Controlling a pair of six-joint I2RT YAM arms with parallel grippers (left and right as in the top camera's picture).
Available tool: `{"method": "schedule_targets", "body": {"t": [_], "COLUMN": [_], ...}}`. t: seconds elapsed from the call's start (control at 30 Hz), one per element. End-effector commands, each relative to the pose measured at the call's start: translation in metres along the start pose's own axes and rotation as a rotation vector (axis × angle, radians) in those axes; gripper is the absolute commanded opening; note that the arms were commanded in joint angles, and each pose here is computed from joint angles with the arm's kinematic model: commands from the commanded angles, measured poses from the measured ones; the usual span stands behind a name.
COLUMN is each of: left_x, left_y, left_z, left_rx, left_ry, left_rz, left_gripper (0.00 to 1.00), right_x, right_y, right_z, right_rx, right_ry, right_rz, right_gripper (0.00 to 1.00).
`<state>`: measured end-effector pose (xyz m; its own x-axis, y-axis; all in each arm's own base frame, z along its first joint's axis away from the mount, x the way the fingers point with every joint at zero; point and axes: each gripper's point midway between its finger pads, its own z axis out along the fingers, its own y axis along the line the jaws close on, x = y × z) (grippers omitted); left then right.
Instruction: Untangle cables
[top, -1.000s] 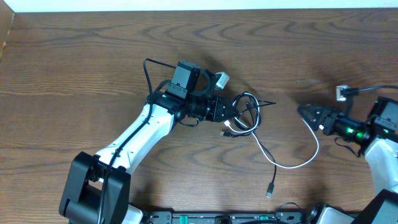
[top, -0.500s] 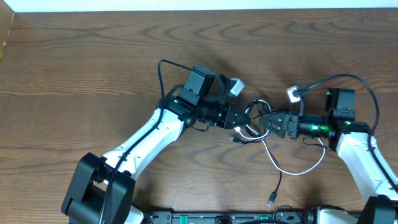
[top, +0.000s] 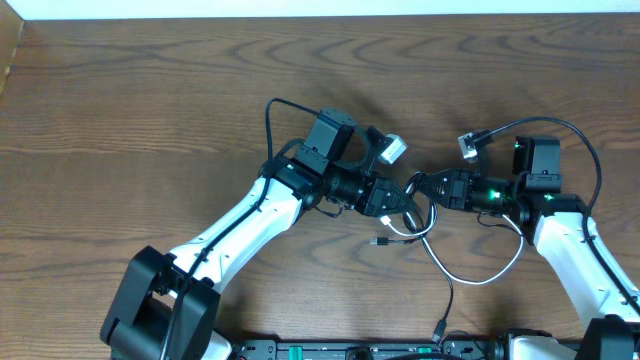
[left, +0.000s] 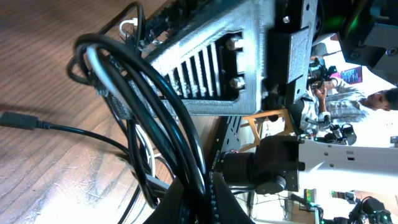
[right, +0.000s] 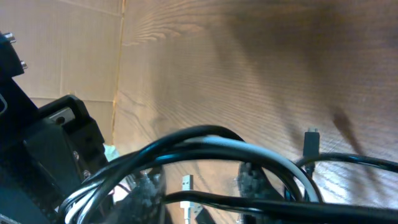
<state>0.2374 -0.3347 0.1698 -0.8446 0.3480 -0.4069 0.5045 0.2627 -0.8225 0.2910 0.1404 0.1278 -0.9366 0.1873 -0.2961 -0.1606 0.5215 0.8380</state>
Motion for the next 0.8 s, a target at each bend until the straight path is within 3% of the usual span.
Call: {"method": "schedule_targets", "body": {"t": [0.0, 0.07, 0.2, 0.33, 0.6, 0.77], "left_x": [0.004, 0.005, 0.005, 0.006, 0.013, 0.012], "left_y": [-0.002, 0.000, 0.000, 0.001, 0.003, 0.038], "left_z": [0.002, 0.002, 0.002, 0.002, 0.002, -0.002], "left_rx": [0.022, 0.012, 0.012, 0.010, 0.003, -0.198], "left_ry": [0.016, 0.017, 0.017, 0.020, 0.043, 0.015], "left_rz": [0.019, 0.013, 0.013, 0.023, 0.053, 0.001], "left_gripper": [0.08, 0.13, 0.17, 0.28, 0.29, 0.29], "right_x": [0.003, 0.003, 0.003, 0.003, 0.004, 0.003], "right_y": [0.002, 0.002, 0.002, 0.002, 0.002, -0.005], "right_z": [0.003, 0.003, 0.003, 0.003, 0.003, 0.003], "right_rx": [-0.016, -0.015, -0.015, -0.015, -0.014, 0.024], "right_ry": [0.018, 0.018, 0.018, 0.019, 0.021, 0.010], "right_rz": [0.035, 0.055, 0.082, 0.084, 0.089, 0.089], "right_gripper": [0.29, 0.23, 0.18, 0.16, 0.13, 0.18]}}
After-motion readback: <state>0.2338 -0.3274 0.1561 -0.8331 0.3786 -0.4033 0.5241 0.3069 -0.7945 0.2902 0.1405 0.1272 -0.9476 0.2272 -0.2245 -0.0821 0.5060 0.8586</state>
